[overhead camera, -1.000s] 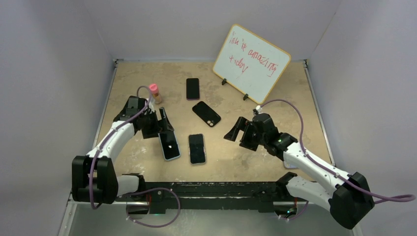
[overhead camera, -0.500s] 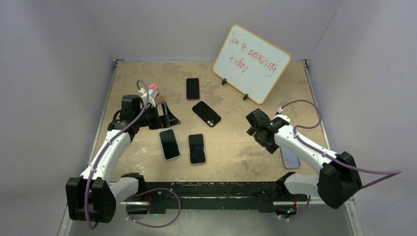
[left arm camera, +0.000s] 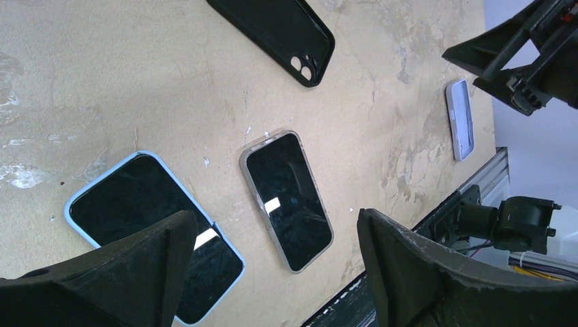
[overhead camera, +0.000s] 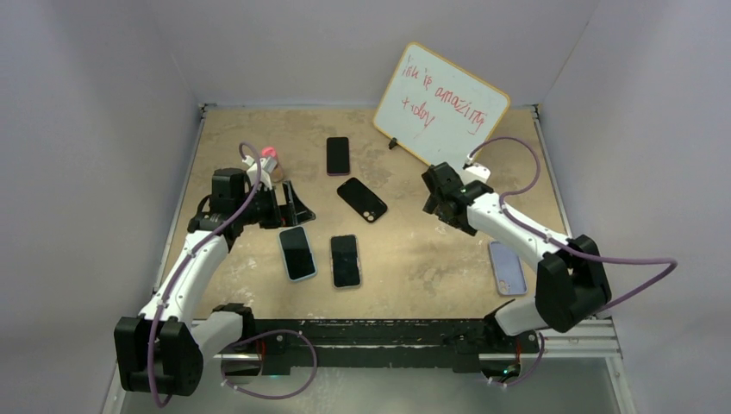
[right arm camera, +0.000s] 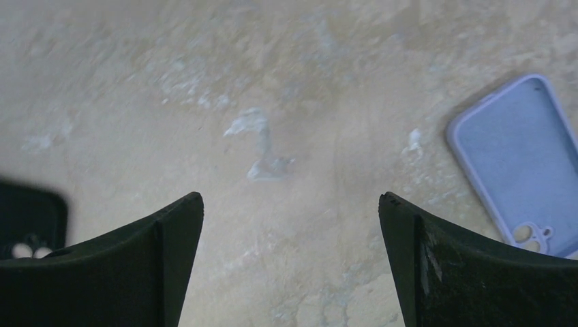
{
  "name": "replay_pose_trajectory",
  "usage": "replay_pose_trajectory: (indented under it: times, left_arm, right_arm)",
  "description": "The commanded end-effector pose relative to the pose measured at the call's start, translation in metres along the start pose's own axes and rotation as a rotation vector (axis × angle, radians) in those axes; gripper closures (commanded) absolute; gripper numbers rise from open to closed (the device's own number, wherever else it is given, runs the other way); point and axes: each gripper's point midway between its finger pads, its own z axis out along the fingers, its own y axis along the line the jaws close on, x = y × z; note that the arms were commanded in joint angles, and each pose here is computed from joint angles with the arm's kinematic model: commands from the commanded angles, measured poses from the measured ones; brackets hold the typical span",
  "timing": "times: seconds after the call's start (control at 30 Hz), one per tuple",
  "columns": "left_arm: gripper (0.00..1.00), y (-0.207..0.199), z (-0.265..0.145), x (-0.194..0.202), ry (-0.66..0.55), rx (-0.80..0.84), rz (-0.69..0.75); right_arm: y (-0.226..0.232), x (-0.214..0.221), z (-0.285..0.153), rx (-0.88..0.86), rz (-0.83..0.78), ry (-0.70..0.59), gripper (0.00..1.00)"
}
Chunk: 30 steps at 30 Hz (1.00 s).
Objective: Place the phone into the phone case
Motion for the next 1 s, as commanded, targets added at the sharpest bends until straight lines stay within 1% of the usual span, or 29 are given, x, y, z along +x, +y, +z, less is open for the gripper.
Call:
replay_pose_trajectory:
  times: [0.0,0.1,0.27,0.33,0.4,0.47,0.5,0.57,0.7,0.87,0.9,0.97]
  left_arm:
    - [0.09,-0.008,-0.005,-0.005,-0.027,0.029,0.059]
    - [0.09,-0.010,-0.005,-0.005,-0.028,0.040,0.063]
    - [0.08,-0.015,-0.005,-0.002,-0.017,0.059,0.071]
    - [0.08,-0.016,-0.005,-0.003,-0.018,0.061,0.072]
    - [0.08,-0.016,-0.005,-0.002,-0.016,0.064,0.070]
    - [0.08,-0.016,-0.004,-0.002,-0.015,0.063,0.070]
    - [0.08,-0.016,-0.004,-0.002,-0.015,0.063,0.071]
    - [0.08,-0.015,-0.004,-0.002,-0.014,0.060,0.069]
    - [0.08,-0.014,-0.004,-0.003,-0.017,0.053,0.067]
    - [0.08,-0.012,-0.003,-0.002,-0.015,0.047,0.064]
    - [0.08,-0.012,-0.003,-0.003,-0.016,0.044,0.064]
    - [0.08,-0.011,-0.003,-0.003,-0.016,0.040,0.062]
  right_arm:
    - [-0.058,-0.017,0.014,0.263,0.074,-0.030,0.01]
    - [-0.076,-0.007,0.031,0.273,0.120,0.029,0.02]
    - [-0.092,-0.007,0.044,0.270,0.115,0.024,0.08]
    - [-0.092,-0.003,0.053,0.249,0.114,0.045,0.12]
    - [-0.094,0.001,0.062,0.245,0.114,0.070,0.19]
    - [-0.099,0.006,0.067,0.267,0.107,0.088,0.25]
    - [-0.102,0.008,0.070,0.277,0.108,0.094,0.26]
    - [-0.106,0.013,0.074,0.286,0.110,0.106,0.27]
    - [-0.116,0.017,0.077,0.308,0.101,0.115,0.25]
    - [-0.119,0.022,0.080,0.285,0.118,0.137,0.27]
    - [-0.118,0.023,0.081,0.275,0.120,0.141,0.29]
    - [-0.115,0.026,0.081,0.249,0.118,0.152,0.37]
